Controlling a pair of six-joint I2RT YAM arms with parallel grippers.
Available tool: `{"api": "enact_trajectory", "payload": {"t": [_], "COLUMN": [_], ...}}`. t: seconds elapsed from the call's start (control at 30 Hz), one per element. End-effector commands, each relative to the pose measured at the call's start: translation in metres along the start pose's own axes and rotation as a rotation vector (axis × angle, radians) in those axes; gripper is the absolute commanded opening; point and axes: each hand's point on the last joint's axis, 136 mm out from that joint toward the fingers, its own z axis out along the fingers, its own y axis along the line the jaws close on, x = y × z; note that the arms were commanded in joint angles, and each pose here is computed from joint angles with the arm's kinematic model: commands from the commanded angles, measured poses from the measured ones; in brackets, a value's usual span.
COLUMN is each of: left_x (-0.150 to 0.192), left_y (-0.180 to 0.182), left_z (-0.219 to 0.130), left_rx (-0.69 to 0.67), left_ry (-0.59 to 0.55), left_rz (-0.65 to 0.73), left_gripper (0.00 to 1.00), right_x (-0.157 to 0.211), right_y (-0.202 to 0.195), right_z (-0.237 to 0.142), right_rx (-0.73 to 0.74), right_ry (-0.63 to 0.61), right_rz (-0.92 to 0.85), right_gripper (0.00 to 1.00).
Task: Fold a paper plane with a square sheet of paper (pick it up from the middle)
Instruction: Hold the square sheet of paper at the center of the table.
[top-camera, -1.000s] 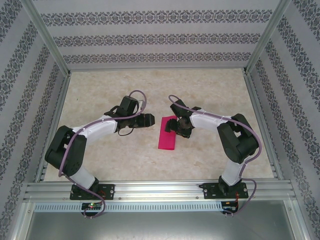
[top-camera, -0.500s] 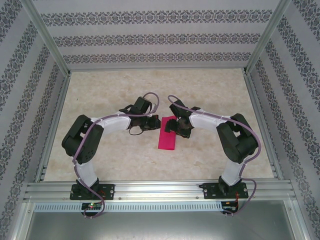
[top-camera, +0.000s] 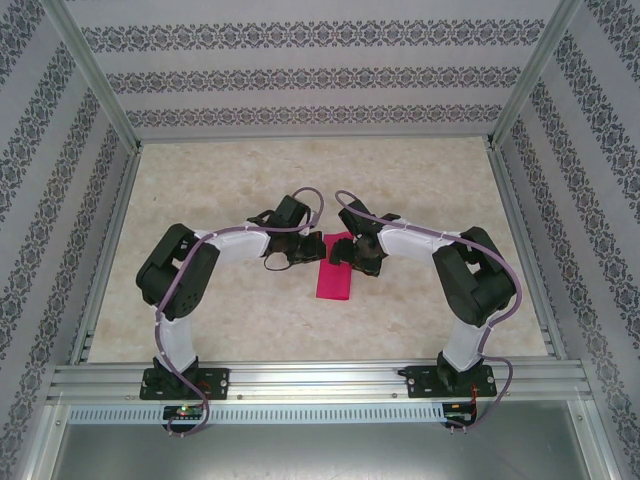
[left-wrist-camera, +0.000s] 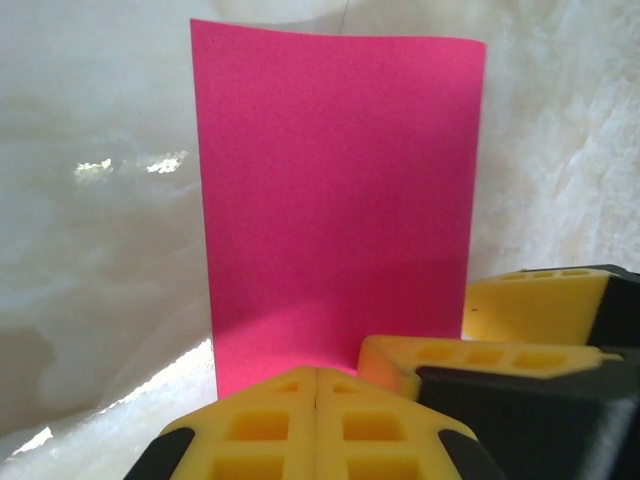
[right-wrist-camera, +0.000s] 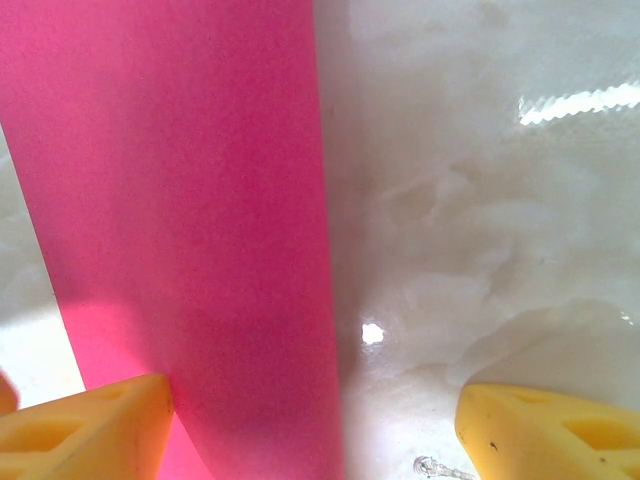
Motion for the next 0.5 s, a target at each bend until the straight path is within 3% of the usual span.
{"api": "enact_trajectory", "payload": {"t": [0.0, 0.47], "left_x": [0.006, 0.019], "left_y": [-0.005, 0.013], "left_z": [0.009, 0.021], "left_rx": [-0.001, -0.075], "left_ry": [0.034, 0.077], "left_rz": [-0.014, -0.022], "left_gripper": [0.00, 0.00], "right_x": [0.027, 0.030], "right_y": [-0.034, -0.032], "right_z": [0.044, 0.047], "right_rx": [0.114, 0.114], "right_ry": [0.087, 0.095], "right_rz": [0.007, 0.008], "right_gripper": [0.79, 0.79]}}
